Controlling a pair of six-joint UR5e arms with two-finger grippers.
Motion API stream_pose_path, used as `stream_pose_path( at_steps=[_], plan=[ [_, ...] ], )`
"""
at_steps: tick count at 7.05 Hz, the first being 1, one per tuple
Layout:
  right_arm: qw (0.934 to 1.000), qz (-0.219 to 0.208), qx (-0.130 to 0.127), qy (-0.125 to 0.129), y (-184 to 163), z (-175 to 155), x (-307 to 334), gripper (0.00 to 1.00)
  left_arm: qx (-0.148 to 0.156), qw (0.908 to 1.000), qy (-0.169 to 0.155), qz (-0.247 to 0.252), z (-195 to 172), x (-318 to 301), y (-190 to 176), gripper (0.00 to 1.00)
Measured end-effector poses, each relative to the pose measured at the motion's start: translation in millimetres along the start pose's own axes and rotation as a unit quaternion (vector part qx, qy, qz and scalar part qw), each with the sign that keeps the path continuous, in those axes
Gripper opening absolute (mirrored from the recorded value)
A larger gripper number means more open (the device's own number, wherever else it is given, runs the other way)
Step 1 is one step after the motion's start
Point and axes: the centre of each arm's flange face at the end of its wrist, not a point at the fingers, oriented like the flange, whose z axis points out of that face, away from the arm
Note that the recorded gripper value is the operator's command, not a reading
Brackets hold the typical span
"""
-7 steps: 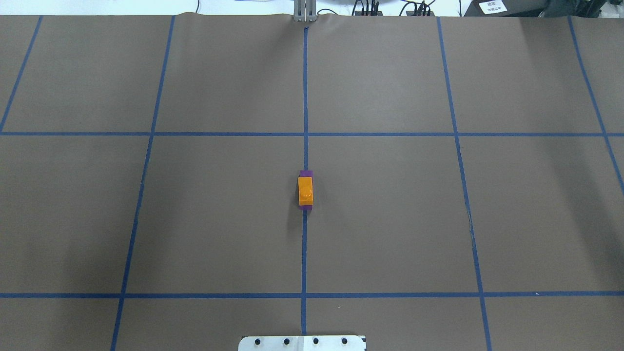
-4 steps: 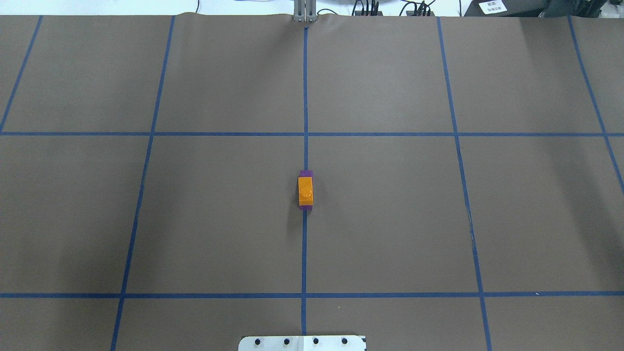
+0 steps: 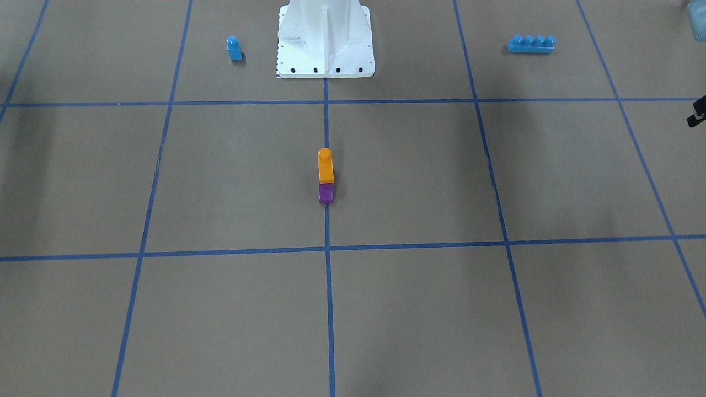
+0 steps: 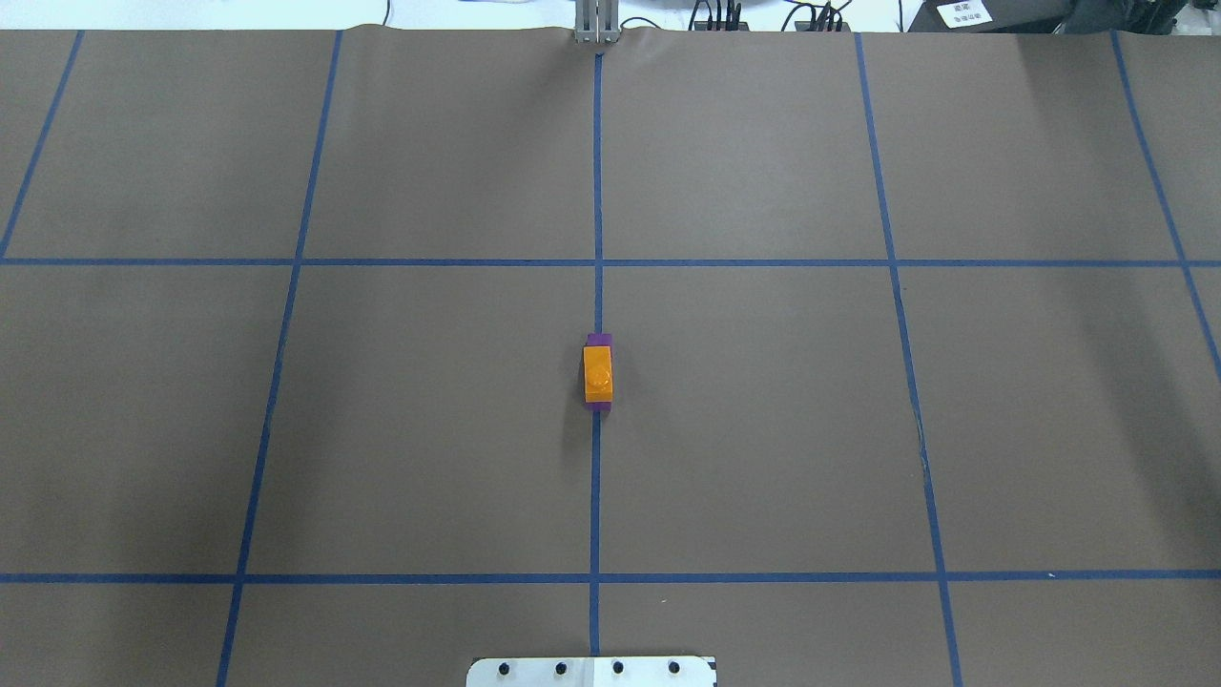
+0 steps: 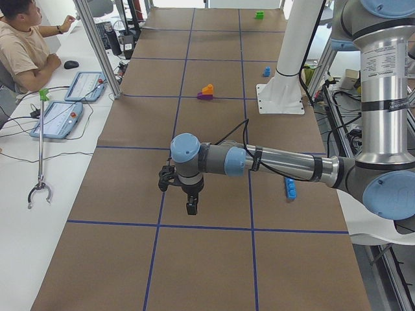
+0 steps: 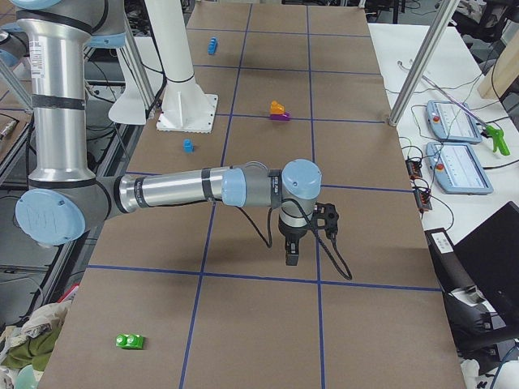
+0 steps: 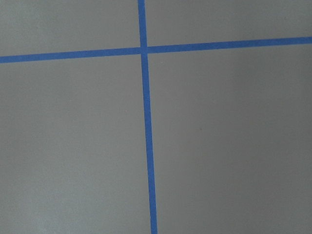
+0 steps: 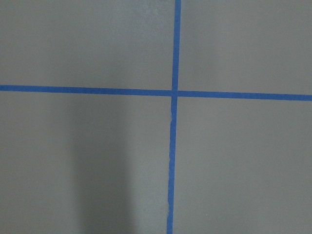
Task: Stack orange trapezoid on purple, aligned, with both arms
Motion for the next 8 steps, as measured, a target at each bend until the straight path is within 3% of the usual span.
stream_pose_path(
  at_steps=[8],
  plan=[
    [1.0, -0.007, -0.006, 0.0, -1.0, 6.2, -6.8, 1.0, 0.021, 0.9997, 0.003, -0.006, -18.5, -1.2, 0.2, 1.0]
  ],
)
